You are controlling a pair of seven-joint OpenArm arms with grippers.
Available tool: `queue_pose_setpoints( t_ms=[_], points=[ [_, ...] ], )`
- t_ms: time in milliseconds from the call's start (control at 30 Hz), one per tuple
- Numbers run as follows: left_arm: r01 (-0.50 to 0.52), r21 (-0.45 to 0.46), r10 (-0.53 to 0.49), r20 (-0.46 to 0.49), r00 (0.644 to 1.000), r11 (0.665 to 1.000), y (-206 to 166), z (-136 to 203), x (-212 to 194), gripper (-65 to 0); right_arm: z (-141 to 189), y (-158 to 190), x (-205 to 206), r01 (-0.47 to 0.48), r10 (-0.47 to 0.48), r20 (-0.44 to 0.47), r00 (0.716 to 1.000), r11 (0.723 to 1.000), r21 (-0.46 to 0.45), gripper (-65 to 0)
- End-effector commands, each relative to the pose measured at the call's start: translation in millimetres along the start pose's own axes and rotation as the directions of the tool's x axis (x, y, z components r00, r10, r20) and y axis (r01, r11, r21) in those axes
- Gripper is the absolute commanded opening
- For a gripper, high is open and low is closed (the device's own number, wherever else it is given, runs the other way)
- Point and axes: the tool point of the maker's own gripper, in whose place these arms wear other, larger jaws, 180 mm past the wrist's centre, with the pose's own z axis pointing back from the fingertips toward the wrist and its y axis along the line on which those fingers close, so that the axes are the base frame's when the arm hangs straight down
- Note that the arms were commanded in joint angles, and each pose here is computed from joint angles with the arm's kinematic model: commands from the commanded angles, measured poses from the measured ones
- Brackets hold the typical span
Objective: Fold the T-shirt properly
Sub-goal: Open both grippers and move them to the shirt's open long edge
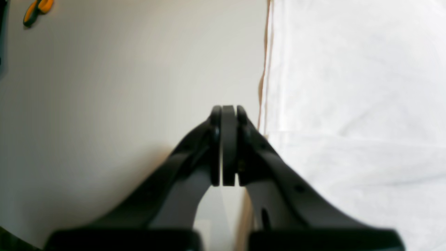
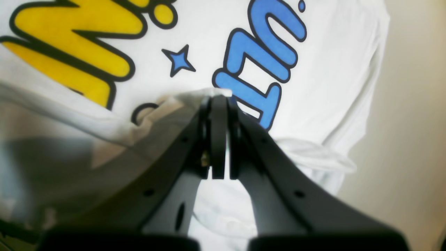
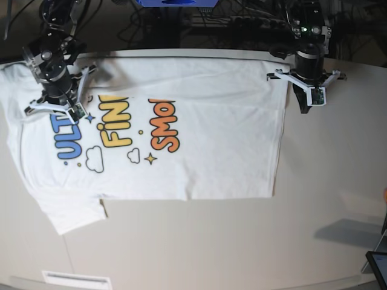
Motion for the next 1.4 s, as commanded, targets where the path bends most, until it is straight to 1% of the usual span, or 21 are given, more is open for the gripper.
queue_pose_setpoints(
  t_ms=[0, 133, 267, 300, 367, 433, 533, 600, 633, 767, 833, 900, 933, 967, 1033, 1067, 1133, 1167, 1233, 1300, 1367],
  points=[
    [0.001, 0.011, -0.002, 0.041, 0.999, 1.0, 3.5, 2.0, 10.8, -65.0, 1.0, -7.1, 12.7, -0.013, 0.014, 0.041, 0.999, 1.0, -0.024, -64.7],
    [0.001, 0.011, -0.002, 0.041, 0.999, 1.0, 3.5, 2.0, 10.8, -65.0, -6.6, -2.7, 18.7, -0.067, 0.068, 0.026, 0.997, 0.997, -0.022, -64.6],
    [0.003, 0.012, -0.003, 0.039, 0.999, 1.0, 4.4, 1.9, 10.3, -65.0, -10.1, 1.9, 27.0, -0.087, 0.088, 0.04, 0.995, 0.996, -0.013, -64.6],
    [0.003, 0.012, -0.003, 0.039, 0.999, 1.0, 4.4, 1.9, 10.3, -65.0, -10.2, 3.1, 28.1, -0.089, 0.09, 0.043, 0.995, 0.996, -0.01, -63.7],
    [0.002, 0.012, -0.003, 0.041, 0.999, 1.0, 4.4, 1.6, 10.9, -65.0, -10.4, 0.3, 35.9, -0.092, 0.093, 0.06, 0.994, 0.996, -0.018, -58.8],
    [0.002, 0.012, -0.003, 0.041, 0.999, 1.0, 4.4, 1.6, 10.9, -65.0, -10.7, -2.5, 39.6, -0.094, 0.096, 0.068, 0.993, 0.995, -0.026, -49.8],
    [0.001, 0.013, -0.002, 0.045, 0.999, 1.0, 4.5, 0.8, 12.5, -65.0, -9.8, -19.5, 56.1, -0.088, 0.095, 0.104, 0.99, 0.994, -0.072, -36.4],
    [0.0, 0.014, -0.001, 0.048, 0.999, 1.0, 4.5, 0.2, 13.5, -65.0, -9.3, -32.2, 64.2, -0.087, 0.099, 0.12, 0.988, 0.991, -0.103, -30.8],
    [0.0, 0.014, -0.001, 0.048, 0.999, 1.0, 4.5, 0.2, 13.5, -65.0, -7.7, -48.8, 68.2, -0.076, 0.095, 0.126, 0.988, 0.987, -0.143, -29.5],
    [-0.007, 0.02, 0.005, 0.073, 0.997, 1.0, 6.1, -3.8, 22.7, -64.7, -0.1, -106.9, 72.4, 0.005, 0.035, 0.138, 0.99, 0.961, -0.277, -29.6],
    [-0.016, 0.056, 0.012, 0.078, 0.997, 0.998, 19.8, -3.5, 24.1, -64.7, 5.0, -128.5, 70.1, 0.054, -0.005, 0.151, 0.988, 0.945, -0.321, -29.6],
    [-0.023, 0.082, 0.015, 0.092, 0.996, 0.996, 29.3, -6.0, 31.9, -63.8, 7.3, -137.8, 69.7, 0.104, -0.051, 0.167, 0.985, 0.94, -0.326, -29.6],
    [-0.025, 0.094, 0.019, 0.069, 0.997, 0.995, 33.9, -9.3, 31.5, -61.3, 7.2, -139.2, 65.9, 0.117, -0.071, 0.154, 0.986, 0.94, -0.319, -29.6],
    [-0.031, 0.108, 0.027, 0.038, 0.999, 0.994, 38.5, -12.6, 29.8, -58.3, 7.7, -144.3, 63.1, 0.107, -0.066, 0.136, 0.989, 0.941, -0.321, -29.6],
    [-0.056, 0.144, 0.06, -0.021, 0.998, 0.988, 50.3, -21.8, 31.3, -48.2, 5.4, -150.4, 66.3, 0.094, -0.06, 0.121, 0.991, 0.949, -0.301, -29.6],
    [-0.06, 0.145, 0.067, -0.043, 0.997, 0.988, 52.9, -25.9, 33.1, -43.8, 5.8, -155.5, 67.5, 0.097, -0.065, 0.115, 0.991, 0.949, -0.299, -29.6],
    [-0.05, 0.134, 0.057, -0.048, 0.997, 0.99, 58.2, -31.5, 41.5, -38.5, 7.4, -168.6, 71.6, 0.106, -0.076, 0.108, 0.991, 0.944, -0.311, -29.6],
    [-0.039, 0.132, 0.043, -0.028, 0.999, 0.991, 62.7, -33.0, 49.5, -36.8, 8.1, -174.7, 74.6, 0.114, -0.084, 0.109, 0.991, 0.94, -0.32, -29.6],
    [-0.008, 0.116, 0.008, 0.0, 1.0, 0.993, 66.4, -38.2, 63.1, -36.8, 2.6, -182.2, 80.5, 0.127, -0.097, 0.109, 0.989, 0.939, -0.319, -29.6],
    [-0.007, 0.107, 0.002, 0.053, 0.999, 0.994, 67.6, -44.7, 85.5, -37.0, -8.4, -192.4, 84.4, 0.146, -0.118, 0.108, 0.987, 0.94, -0.309, -29.6],
    [-0.006, 0.111, -0.003, 0.08, 0.997, 0.994, 70.2, -47.8, 97.7, -37.0, -21.6, -197.9, 81.5, 0.151, -0.133, 0.084, 0.988, 0.945, -0.289, -29.6]
  ],
)
